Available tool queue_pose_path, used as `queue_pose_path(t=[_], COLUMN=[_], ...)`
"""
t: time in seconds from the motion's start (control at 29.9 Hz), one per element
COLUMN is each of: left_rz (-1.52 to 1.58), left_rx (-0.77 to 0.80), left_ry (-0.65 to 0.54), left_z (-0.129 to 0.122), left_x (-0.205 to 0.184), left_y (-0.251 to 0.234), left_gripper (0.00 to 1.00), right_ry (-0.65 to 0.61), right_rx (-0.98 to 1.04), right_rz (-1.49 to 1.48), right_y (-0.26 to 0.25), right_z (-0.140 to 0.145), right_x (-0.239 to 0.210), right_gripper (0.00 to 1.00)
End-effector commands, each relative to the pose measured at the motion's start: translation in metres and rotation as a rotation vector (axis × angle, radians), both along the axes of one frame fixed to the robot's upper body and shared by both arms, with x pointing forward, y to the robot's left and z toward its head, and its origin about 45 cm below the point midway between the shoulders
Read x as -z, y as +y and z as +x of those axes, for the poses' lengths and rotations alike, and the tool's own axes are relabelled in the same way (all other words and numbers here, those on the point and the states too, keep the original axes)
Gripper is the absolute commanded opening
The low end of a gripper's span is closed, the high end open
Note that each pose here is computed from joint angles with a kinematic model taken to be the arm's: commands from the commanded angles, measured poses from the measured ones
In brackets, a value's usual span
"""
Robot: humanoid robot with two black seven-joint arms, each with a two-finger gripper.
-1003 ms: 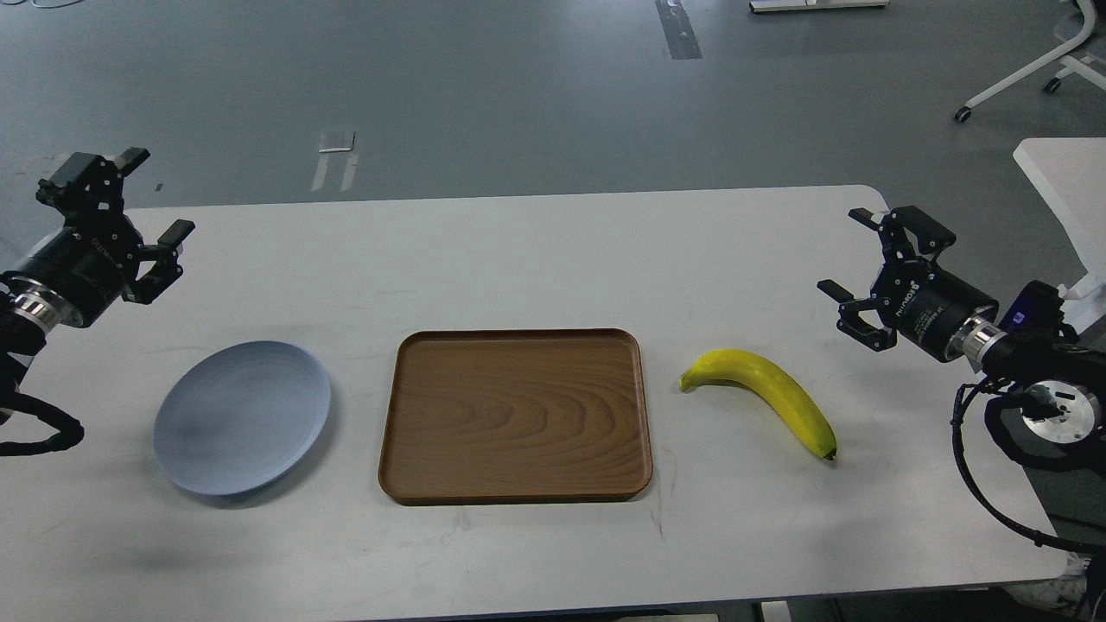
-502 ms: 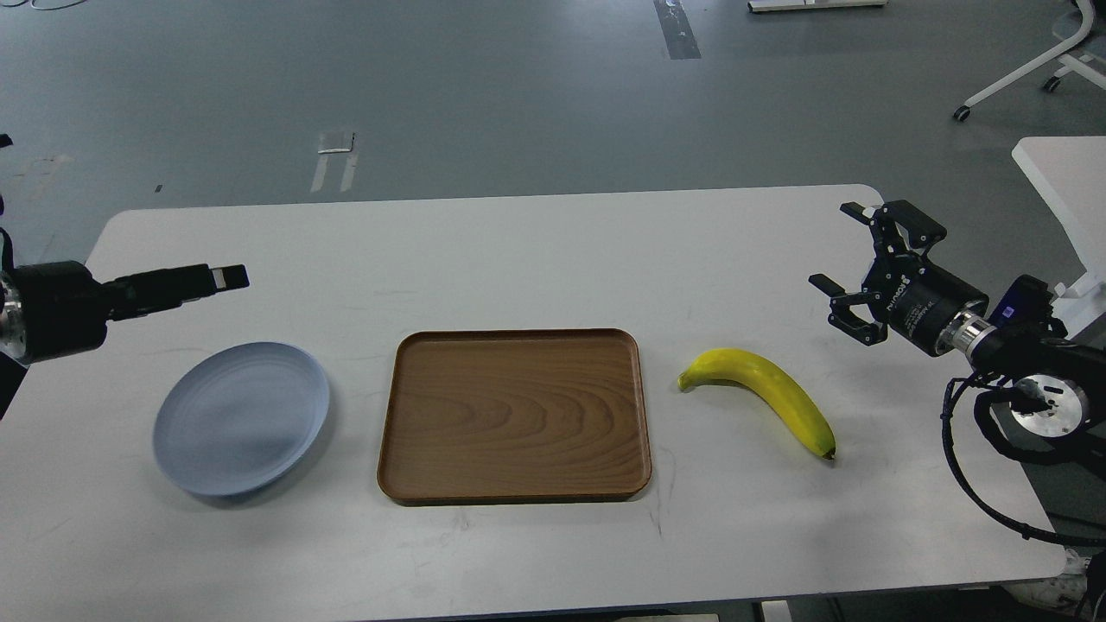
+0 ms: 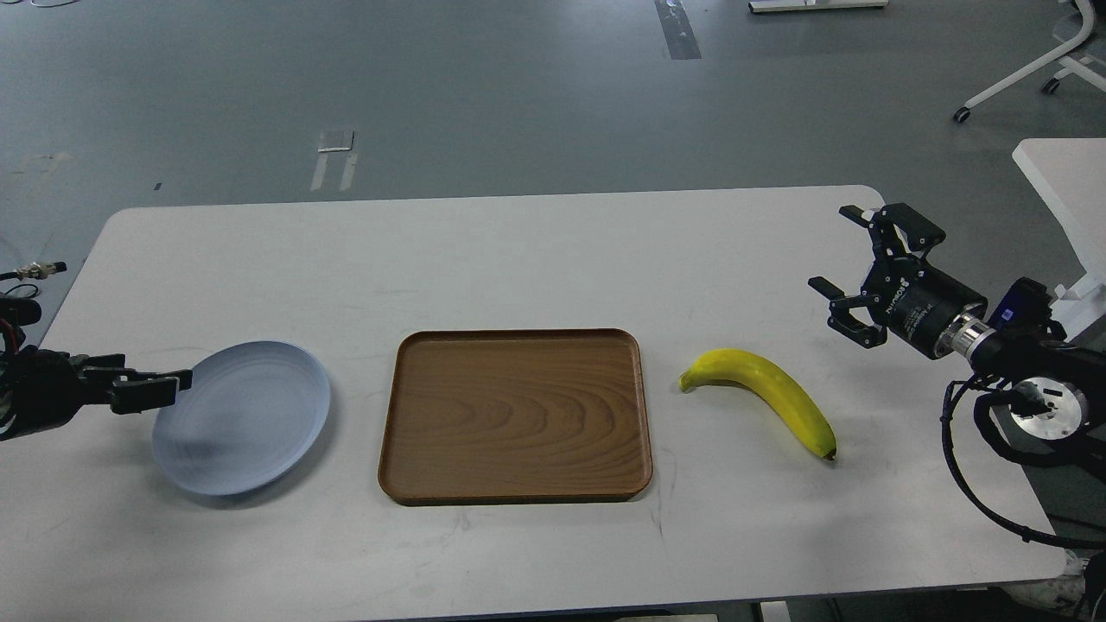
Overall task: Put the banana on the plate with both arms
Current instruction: 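Lower the left gripper toward the edge of the blue-grey plate, then grasp the rim of the blue-grey plate with the left gripper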
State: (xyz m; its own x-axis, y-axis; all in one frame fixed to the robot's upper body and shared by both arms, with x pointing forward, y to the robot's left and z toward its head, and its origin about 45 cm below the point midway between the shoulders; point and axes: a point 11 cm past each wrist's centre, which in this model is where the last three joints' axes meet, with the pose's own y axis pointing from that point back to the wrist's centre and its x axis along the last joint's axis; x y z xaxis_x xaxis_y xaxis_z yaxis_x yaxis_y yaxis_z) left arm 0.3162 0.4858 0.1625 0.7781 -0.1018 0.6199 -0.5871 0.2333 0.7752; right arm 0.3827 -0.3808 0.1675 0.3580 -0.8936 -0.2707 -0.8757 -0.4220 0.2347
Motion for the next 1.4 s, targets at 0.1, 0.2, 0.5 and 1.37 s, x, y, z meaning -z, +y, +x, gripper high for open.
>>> queue_pose_path(t=[0.1, 0.2, 0.5, 1.37], left_rz=[-0.044, -0.035, -0.031, -0.047], left_rx=[-0.075, -0.093, -0.103, -0.076], left_ry=[0.04, 0.047, 0.055, -0.025], left_z=[-0.011, -0.016, -0.019, 0.009], left_x=[0.023, 0.031, 0.041, 0.016], left_y=[0.004, 0.009, 0.01, 0.0], left_gripper=[0.95, 0.91, 0.46, 0.0], right_ry=[-0.001, 0.001, 0.007, 0.008], right_rx=[0.0, 0.0, 0.002, -0.008], right_rz=[0.0, 0.001, -0.001, 0.004], right_y=[0.0, 0.0, -0.001, 0.004], right_z=[0.0, 0.0, -0.002, -0.002], right_x=[0.0, 0.0, 0.003, 0.004], right_gripper=[1.0, 1.0, 1.0, 1.0])
